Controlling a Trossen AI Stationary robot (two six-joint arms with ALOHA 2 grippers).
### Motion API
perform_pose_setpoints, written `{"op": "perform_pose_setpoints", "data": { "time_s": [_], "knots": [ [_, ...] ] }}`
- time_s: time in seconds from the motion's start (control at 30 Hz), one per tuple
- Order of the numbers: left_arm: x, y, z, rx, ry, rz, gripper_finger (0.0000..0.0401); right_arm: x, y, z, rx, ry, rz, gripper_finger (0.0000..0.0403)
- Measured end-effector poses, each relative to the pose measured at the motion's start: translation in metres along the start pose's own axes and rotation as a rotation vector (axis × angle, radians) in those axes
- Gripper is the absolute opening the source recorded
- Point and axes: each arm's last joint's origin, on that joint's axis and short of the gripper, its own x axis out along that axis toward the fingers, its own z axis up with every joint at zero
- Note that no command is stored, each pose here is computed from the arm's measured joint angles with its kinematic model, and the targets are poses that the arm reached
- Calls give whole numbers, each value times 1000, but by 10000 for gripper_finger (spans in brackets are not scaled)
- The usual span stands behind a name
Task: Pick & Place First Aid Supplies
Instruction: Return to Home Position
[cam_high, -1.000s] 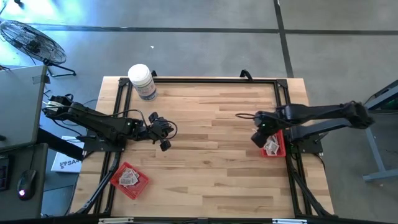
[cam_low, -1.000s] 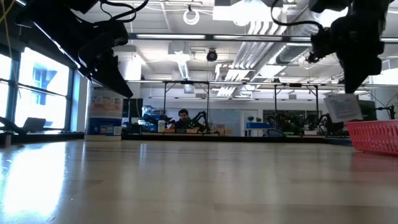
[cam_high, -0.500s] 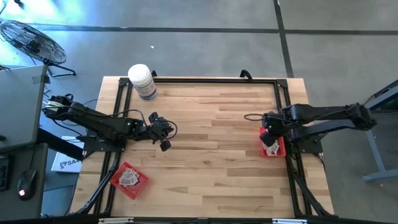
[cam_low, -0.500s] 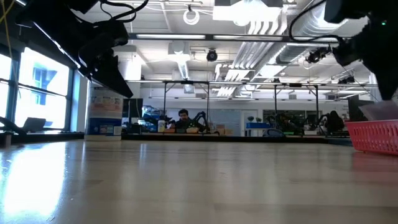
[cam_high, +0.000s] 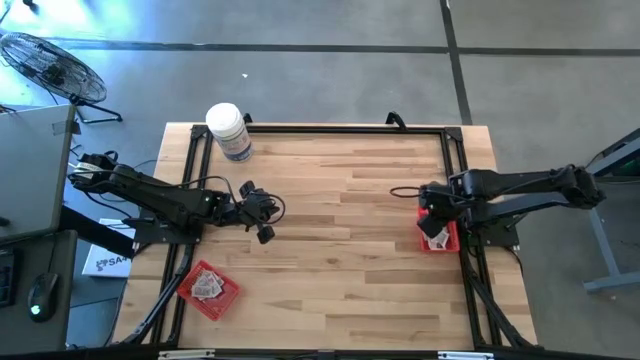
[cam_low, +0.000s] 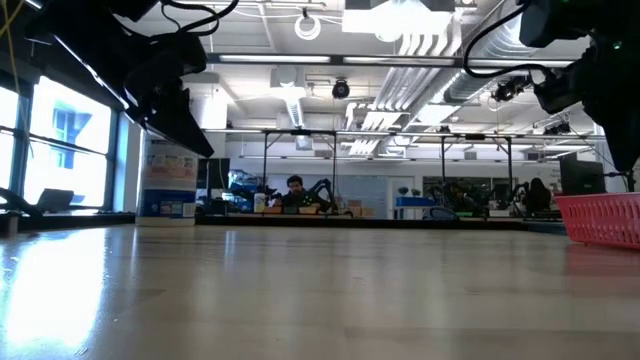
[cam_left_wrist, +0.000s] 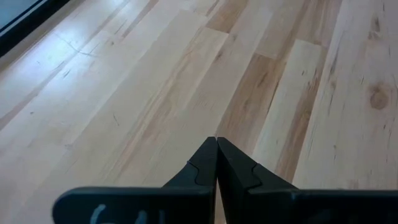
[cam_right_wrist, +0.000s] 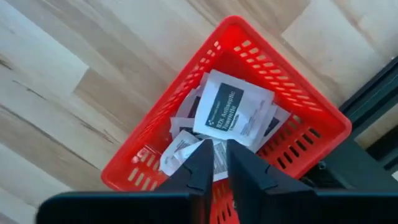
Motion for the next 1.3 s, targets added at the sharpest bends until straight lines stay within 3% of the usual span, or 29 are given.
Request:
{"op": "perform_pose_setpoints", "data": {
  "time_s": [0.23,0.37,0.53,0.7,0.87,1.03,1.17,1.3],
  "knots": [
    [-1,-1,0,18,16,-42,1,-13,6,3,15,20,90,73],
    [-12,0,7,95,34,-121,1,-31,14,10,1,-72,174,75],
    [-31,1,17,136,103,-260,1,-47,30,30,-146,-398,243,69],
    [-38,-2,24,120,95,-365,1,-60,42,48,-280,-810,128,71],
    [-36,-3,24,120,99,-377,1,-56,47,57,-279,-1056,-6,71],
    [-36,-5,28,87,52,-384,1,-42,48,58,-256,-1077,24,71],
    [-44,-4,33,95,0,-430,1,-22,54,53,-377,-1086,122,71],
    [-60,8,33,87,-32,-389,1,3,59,42,-489,-1084,248,71]
  ]
}}
